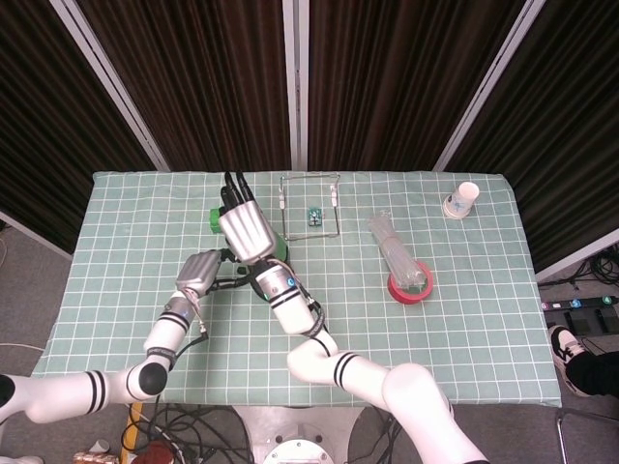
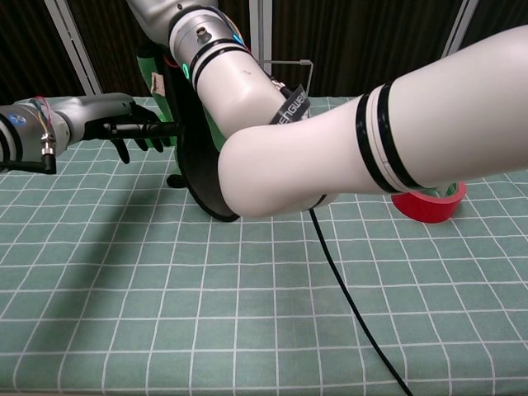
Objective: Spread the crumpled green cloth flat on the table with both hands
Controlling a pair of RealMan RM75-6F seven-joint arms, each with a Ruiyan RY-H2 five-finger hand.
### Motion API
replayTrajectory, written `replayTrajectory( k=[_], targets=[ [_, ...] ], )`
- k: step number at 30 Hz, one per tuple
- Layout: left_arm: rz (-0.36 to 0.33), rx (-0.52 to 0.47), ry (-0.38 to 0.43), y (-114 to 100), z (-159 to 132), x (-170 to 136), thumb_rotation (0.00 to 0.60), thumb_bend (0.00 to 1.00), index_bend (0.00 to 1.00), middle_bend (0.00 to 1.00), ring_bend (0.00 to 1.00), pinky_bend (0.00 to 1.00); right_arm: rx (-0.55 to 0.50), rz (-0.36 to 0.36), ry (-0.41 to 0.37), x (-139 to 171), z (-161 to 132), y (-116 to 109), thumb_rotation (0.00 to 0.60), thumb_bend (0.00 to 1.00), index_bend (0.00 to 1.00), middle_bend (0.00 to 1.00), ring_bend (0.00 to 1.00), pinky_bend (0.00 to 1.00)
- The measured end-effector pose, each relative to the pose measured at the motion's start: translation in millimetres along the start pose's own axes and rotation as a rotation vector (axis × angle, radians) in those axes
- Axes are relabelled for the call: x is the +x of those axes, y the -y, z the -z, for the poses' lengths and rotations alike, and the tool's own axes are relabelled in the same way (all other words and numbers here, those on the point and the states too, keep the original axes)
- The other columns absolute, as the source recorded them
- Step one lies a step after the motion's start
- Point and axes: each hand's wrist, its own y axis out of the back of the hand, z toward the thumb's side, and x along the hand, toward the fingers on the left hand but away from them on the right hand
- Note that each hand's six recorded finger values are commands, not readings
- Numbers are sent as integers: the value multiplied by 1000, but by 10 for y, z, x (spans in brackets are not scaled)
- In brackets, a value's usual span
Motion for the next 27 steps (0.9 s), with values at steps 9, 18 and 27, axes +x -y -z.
replayTrajectory(
  k=[9, 18, 27],
  targets=[
    [12, 30, -18, 99, -123, 95, 130, 0, 317, 322, 260, 381, -16, 12, 3, -13, -25, -43, 600, 416, 633, 209, 27, 0],
    [-13, 55, -61, 152, -97, 152, 194, 0, 336, 322, 260, 382, -70, 38, 30, -32, 162, -123, 600, 415, 631, 211, 27, 0],
    [-16, 51, -73, 227, -93, 188, 286, 0, 385, 322, 260, 382, -117, 52, 66, -55, 526, -188, 600, 416, 629, 209, 29, 0]
  ],
)
